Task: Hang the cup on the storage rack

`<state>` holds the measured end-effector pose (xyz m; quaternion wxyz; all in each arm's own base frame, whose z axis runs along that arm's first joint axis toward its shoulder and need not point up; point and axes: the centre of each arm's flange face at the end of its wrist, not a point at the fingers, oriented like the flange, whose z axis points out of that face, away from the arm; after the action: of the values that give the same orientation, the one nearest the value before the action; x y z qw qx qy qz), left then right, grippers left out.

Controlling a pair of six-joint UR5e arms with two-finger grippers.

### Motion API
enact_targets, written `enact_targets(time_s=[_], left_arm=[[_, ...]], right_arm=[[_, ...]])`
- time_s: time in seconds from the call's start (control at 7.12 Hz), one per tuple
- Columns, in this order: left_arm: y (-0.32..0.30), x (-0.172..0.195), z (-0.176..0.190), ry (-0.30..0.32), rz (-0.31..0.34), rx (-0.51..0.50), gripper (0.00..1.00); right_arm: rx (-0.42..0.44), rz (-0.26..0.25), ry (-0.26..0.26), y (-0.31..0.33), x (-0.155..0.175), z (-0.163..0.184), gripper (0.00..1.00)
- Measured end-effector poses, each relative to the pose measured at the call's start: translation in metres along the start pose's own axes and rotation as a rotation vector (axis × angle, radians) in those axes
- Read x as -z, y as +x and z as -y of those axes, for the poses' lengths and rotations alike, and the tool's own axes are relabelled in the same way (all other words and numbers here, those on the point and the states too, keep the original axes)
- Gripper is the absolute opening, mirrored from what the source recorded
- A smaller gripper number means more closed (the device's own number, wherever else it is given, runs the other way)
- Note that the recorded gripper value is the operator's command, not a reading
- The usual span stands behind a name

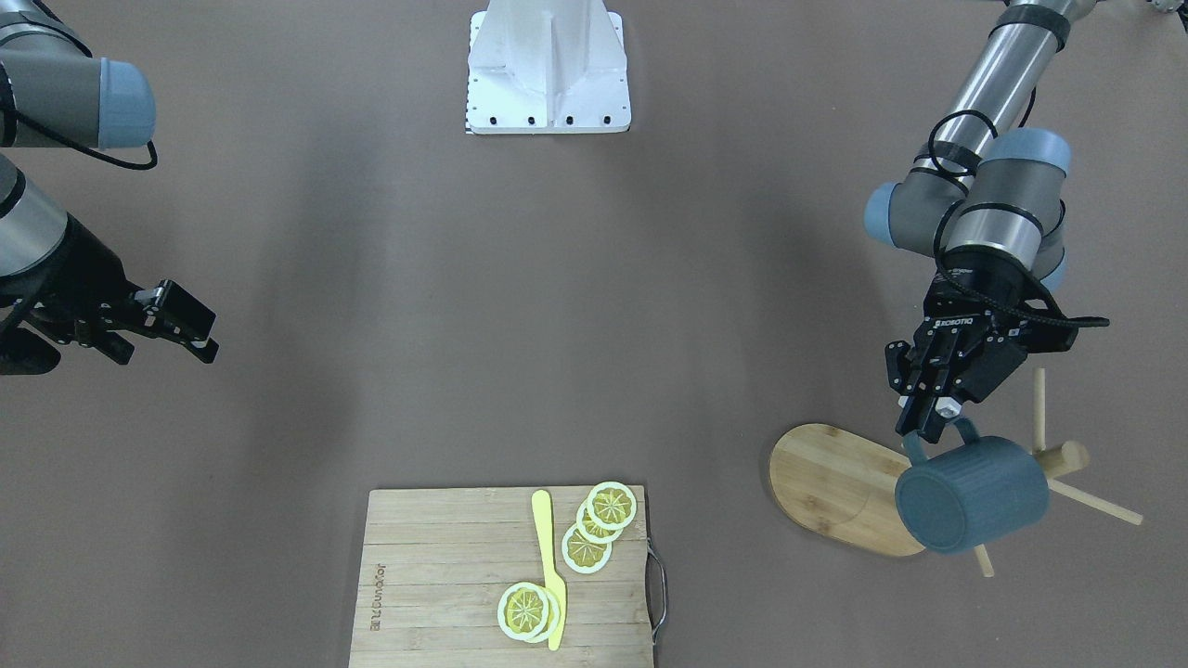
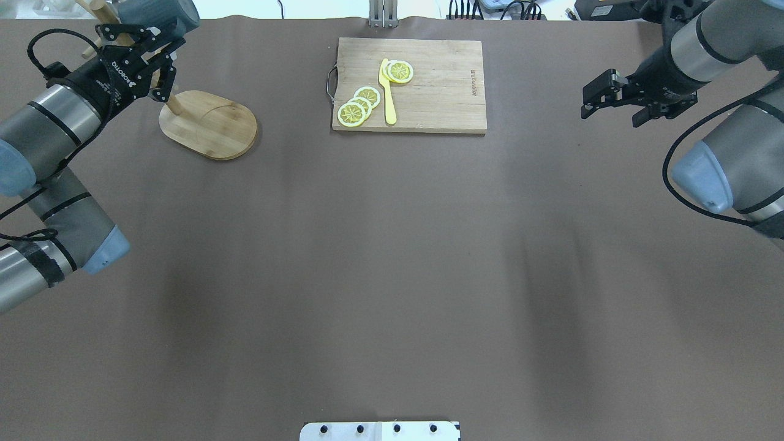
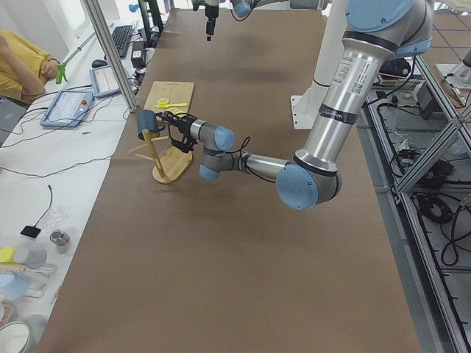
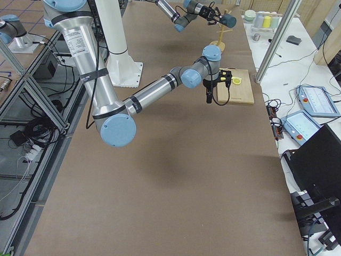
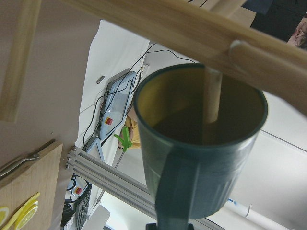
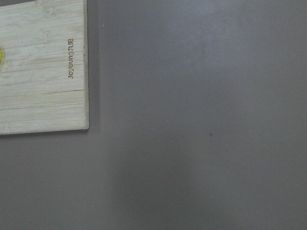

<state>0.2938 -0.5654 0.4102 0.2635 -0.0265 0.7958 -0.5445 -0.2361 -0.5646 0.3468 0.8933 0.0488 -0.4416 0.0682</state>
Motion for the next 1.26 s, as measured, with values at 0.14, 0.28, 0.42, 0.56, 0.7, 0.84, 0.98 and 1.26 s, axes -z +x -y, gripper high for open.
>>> enact_targets(time_s=[0.14, 0.28, 0.42, 0.56, 0.7, 0.84, 0.98, 1.26], left_arm=[[0.0, 0.001, 0.001, -0.001, 0.0, 0.003, 0.0], [-0.002, 0.004, 0.004, -0.004, 0.0, 0.005, 0.05], [-0.003, 0.007, 0.008, -0.003, 0.001, 0.007, 0.49], [-0.005, 0.008, 0.012, 0.001, 0.003, 0.01, 0.98], [-0.006, 0.009, 0.014, 0.003, 0.004, 0.01, 0.98], [-0.007, 0.009, 0.014, 0.002, 0.004, 0.011, 0.98], [-0.005, 0.009, 0.011, -0.005, 0.001, 0.012, 0.98], [-0.002, 0.034, 0.016, -0.02, 0.007, 0.007, 0.98]], right_arm=[[0.001, 0.0, -0.001, 0.0, 0.0, 0.0, 1.0], [0.001, 0.0, -0.001, -0.001, 0.0, 0.0, 1.0], [0.001, 0.0, -0.001, -0.001, -0.001, -0.001, 1.0], [0.001, 0.0, -0.001, -0.001, -0.001, -0.001, 1.0], [0.002, 0.001, 0.0, -0.001, 0.0, -0.001, 1.0], [0.004, 0.003, -0.001, -0.002, 0.0, -0.002, 1.0], [0.002, 0.004, -0.002, -0.003, 0.0, -0.003, 1.0], [-0.006, 0.001, -0.001, -0.006, -0.002, -0.004, 1.0]])
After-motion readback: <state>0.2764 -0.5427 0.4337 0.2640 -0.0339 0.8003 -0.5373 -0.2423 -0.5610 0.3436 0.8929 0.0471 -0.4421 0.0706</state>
